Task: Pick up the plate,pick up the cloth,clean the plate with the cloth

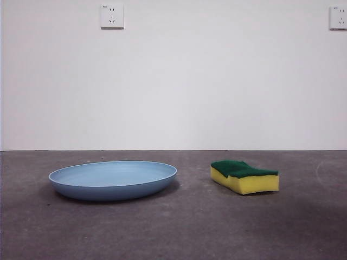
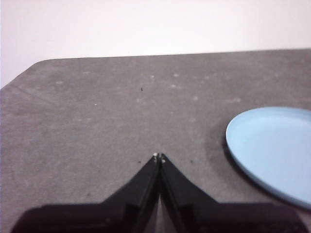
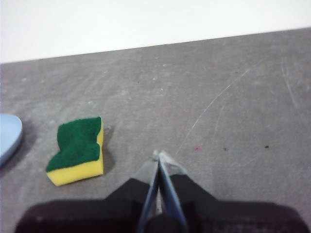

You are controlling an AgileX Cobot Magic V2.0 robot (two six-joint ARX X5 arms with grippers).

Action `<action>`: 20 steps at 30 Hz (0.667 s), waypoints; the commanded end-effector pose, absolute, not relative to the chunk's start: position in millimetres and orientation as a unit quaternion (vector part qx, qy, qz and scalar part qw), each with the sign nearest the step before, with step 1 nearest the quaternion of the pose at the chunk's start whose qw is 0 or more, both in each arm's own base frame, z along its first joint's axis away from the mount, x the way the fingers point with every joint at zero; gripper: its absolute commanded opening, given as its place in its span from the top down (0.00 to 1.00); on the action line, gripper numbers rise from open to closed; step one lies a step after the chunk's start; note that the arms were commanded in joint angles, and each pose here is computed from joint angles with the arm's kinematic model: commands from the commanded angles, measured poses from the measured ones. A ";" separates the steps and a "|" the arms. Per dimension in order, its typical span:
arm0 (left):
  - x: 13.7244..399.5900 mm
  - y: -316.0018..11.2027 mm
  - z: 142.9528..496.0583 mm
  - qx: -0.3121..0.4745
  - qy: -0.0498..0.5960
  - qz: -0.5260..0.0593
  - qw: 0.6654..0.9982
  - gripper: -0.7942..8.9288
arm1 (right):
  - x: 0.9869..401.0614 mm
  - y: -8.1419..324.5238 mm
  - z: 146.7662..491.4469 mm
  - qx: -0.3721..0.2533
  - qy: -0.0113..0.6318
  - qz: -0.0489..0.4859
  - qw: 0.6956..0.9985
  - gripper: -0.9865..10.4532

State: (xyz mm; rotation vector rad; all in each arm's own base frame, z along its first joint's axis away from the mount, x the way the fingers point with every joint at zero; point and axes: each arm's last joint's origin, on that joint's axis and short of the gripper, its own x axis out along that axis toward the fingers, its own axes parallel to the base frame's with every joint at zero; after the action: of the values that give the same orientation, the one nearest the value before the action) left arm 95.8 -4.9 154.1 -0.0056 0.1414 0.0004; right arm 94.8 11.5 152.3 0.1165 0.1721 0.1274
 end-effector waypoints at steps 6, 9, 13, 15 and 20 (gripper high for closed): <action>94.5 -7.2 161.8 -0.092 0.065 -0.039 0.993 0.92 | 94.0 11.5 163.2 0.202 0.075 0.056 0.975 0.92; 90.7 -7.3 176.5 -0.113 0.084 -0.042 0.989 0.92 | 92.8 11.4 182.1 0.216 0.067 0.058 0.972 0.92; 88.9 -7.3 206.0 -0.116 0.096 -0.043 0.988 0.92 | 95.2 11.6 216.8 0.221 0.074 0.055 0.971 0.92; 91.2 -8.1 222.9 -0.117 0.096 -0.053 0.987 0.92 | 99.2 12.1 235.9 0.211 0.086 0.054 0.972 0.92; 108.5 -11.0 262.4 -0.104 0.137 -0.080 0.982 0.92 | 120.6 18.3 281.8 0.154 0.161 0.111 0.969 0.92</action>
State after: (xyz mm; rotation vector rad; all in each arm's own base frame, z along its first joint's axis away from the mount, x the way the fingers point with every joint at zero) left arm 103.0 -10.4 257.9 -0.2287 0.2467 -0.1481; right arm 114.5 16.7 272.3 0.3687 0.3012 0.1885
